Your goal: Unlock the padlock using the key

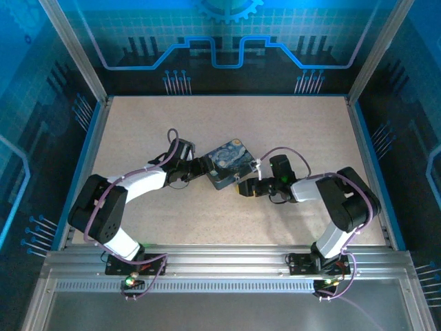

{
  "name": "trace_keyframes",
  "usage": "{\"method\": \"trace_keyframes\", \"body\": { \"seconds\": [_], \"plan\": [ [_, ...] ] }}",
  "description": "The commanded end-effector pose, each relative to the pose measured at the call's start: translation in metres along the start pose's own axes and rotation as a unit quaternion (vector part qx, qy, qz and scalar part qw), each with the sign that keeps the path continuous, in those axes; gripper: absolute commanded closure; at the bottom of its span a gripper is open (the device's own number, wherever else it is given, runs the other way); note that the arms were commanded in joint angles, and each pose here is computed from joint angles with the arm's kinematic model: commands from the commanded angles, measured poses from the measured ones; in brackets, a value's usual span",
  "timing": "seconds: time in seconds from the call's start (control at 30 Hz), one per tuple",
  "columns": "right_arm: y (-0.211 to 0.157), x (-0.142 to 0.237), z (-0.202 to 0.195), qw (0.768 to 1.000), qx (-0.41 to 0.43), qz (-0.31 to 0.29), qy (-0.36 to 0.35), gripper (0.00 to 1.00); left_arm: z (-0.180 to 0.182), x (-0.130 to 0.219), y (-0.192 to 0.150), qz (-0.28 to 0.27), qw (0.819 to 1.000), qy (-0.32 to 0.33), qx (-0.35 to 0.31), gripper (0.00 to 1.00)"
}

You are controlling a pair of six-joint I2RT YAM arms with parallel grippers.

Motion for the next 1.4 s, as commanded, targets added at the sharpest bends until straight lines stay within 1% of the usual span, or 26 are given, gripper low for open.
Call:
{"method": "trace_keyframes", "body": {
  "seconds": [0.0,0.1,0.23,0.33,0.53,0.7,0.87,1.37],
  "plan": [
    [0.006,0.014,0.003,1.000,0.017,-0.022,0.000,0.48,0.017,0.003,-0.012,0.025,0.999,0.044,0.008,0.30],
    [0.014,0.021,0.004,0.999,0.026,-0.035,0.012,0.47,0.016,0.004,-0.012,0.023,0.999,0.042,0.007,0.30],
    [0.024,0.015,0.001,0.998,0.018,-0.026,0.045,0.46,0.015,0.004,-0.012,0.023,0.999,0.041,0.007,0.30],
    [0.030,0.010,-0.006,0.999,0.014,-0.030,0.036,0.47,0.017,0.004,-0.014,0.024,0.999,0.041,0.009,0.30],
    [0.039,0.000,-0.017,0.999,0.008,-0.031,0.023,0.52,0.015,0.005,-0.013,0.021,0.999,0.038,0.008,0.30],
    [0.040,-0.003,-0.021,0.999,0.007,-0.028,0.020,0.60,0.014,0.006,-0.012,0.019,0.999,0.036,0.009,0.30],
    [0.039,-0.006,-0.025,1.000,0.006,-0.022,0.016,0.64,0.015,0.006,-0.013,0.020,0.999,0.037,0.010,0.30],
    [0.035,-0.014,-0.029,1.000,-0.005,-0.010,0.026,0.72,0.015,0.007,-0.012,0.019,0.999,0.038,0.010,0.30]
  ]
}}
Point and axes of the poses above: each hand's point on the last joint's axis, 136 mm out from that joint toward the fingers, its own x axis back along the fingers, its own z axis along the line the jaws close on, y = z × x, the point moved 5 cm from there along x, back along the fingers, and after that the axes turned 3 degrees about -x, right-handed, at the moved point
